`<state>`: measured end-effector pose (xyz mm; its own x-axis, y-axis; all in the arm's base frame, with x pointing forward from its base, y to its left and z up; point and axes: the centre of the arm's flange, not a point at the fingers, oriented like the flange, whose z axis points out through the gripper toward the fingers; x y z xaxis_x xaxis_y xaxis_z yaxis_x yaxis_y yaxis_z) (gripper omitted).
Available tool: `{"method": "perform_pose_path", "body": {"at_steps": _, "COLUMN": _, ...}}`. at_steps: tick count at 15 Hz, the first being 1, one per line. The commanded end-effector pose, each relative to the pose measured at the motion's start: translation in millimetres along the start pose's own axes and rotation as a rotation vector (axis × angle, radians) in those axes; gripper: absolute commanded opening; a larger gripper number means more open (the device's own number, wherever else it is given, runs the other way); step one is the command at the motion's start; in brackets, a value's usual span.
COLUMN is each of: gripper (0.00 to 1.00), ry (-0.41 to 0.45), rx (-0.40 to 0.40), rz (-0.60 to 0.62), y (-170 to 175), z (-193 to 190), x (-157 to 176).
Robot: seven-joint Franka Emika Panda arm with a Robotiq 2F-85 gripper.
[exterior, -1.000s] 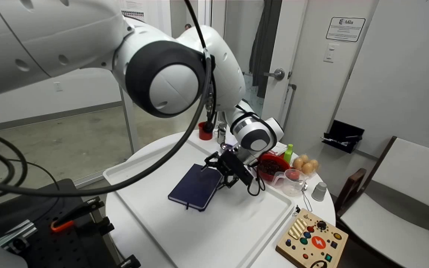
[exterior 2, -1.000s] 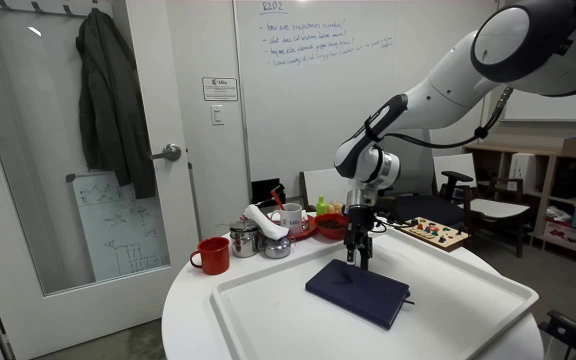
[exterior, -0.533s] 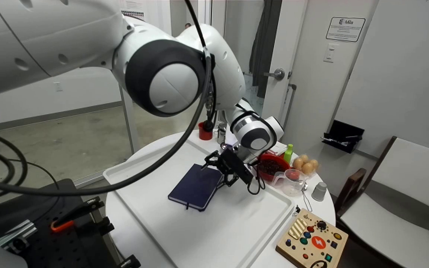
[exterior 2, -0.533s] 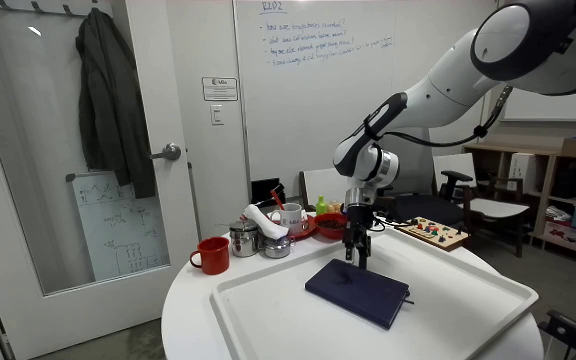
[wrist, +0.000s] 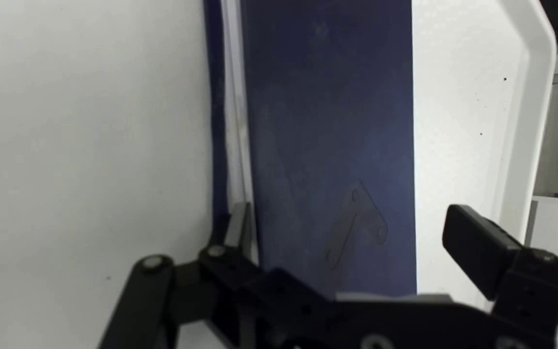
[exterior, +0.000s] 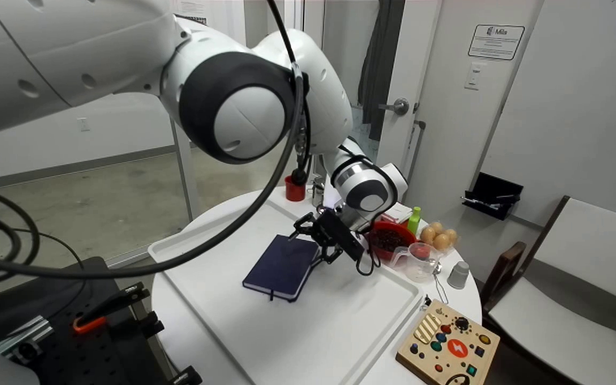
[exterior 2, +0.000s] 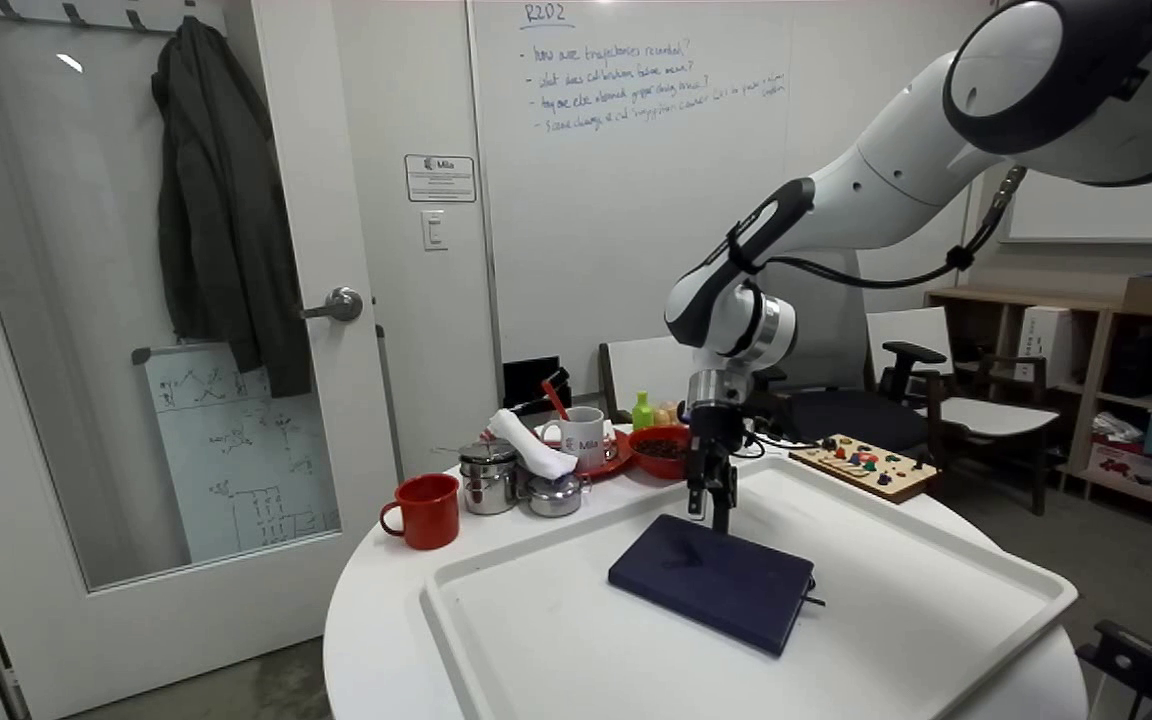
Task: Open the book on the table
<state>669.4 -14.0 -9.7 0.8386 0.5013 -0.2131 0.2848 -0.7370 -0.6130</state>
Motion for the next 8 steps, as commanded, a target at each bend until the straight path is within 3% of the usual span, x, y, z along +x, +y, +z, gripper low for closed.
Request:
{"method": "perform_pose_path", "body": {"at_steps": 1, "gripper": 1.00, "ry": -0.011, "rx": 0.019, "rz": -0.047, "y": -15.3, "z": -10.3, "x": -6.9}}
{"method": "perform_pose_path", "body": {"at_steps": 8, "gripper": 1.00, "ry": -0.032, "rx": 0.047, "rz": -0.127, "y": -25.3, "z": -13.7, "x": -9.7}}
